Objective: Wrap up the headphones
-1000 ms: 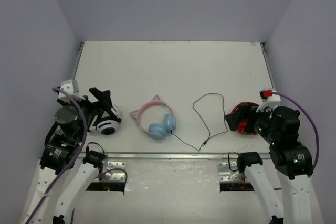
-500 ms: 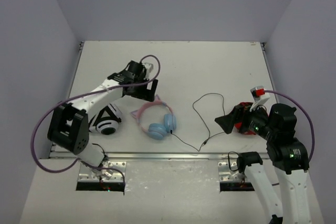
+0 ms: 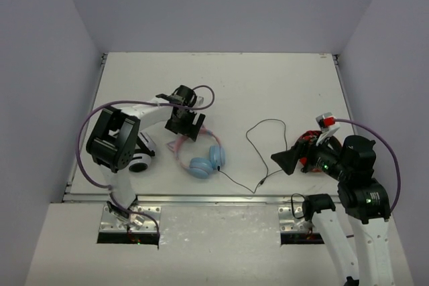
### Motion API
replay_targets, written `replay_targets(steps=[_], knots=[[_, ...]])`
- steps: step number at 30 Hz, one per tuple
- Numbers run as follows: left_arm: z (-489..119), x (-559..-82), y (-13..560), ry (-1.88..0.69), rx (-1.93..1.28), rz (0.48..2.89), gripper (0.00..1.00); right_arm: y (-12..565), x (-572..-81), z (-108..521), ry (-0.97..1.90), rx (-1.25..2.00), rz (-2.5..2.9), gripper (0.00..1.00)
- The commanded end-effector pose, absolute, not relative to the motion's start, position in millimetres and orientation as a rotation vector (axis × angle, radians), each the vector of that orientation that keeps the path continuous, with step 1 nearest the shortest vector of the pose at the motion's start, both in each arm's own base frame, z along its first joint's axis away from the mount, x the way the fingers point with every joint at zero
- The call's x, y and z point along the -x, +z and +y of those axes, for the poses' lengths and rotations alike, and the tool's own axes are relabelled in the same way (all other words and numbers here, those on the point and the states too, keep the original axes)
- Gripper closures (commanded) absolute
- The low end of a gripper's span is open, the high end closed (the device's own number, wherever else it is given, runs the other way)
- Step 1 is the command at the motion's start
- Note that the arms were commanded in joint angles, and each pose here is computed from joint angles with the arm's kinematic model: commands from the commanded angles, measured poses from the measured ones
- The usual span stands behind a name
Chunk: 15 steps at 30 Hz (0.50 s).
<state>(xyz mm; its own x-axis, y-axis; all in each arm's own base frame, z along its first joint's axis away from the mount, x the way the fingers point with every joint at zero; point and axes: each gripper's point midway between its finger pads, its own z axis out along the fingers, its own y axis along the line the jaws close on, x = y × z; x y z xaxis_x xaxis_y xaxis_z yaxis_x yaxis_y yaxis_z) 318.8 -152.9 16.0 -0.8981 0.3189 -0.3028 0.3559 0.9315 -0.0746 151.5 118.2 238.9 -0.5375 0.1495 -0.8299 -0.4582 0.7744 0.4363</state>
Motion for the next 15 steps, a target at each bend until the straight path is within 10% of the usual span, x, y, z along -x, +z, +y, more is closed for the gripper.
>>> replay_targets(steps=[1, 5, 9, 15], knots=[[-168, -346, 21, -0.242, -0.547, 2.71, 0.2, 250, -153, 121, 0.801, 0.26, 1.938, 0.01], [-167, -331, -1, -0.264, -0.55, 2.775, 0.4, 248, -157, 114, 0.742, 0.247, 1.942, 0.01], [-157, -328, -2, -0.2, -0.506, 2.776, 0.86, 250, -158, 112, 0.729, 0.24, 1.937, 0.01], [-141, -335, 37, -0.088, -0.395, 2.688, 1.0, 250, -157, 112, 0.724, 0.235, 1.938, 0.01]])
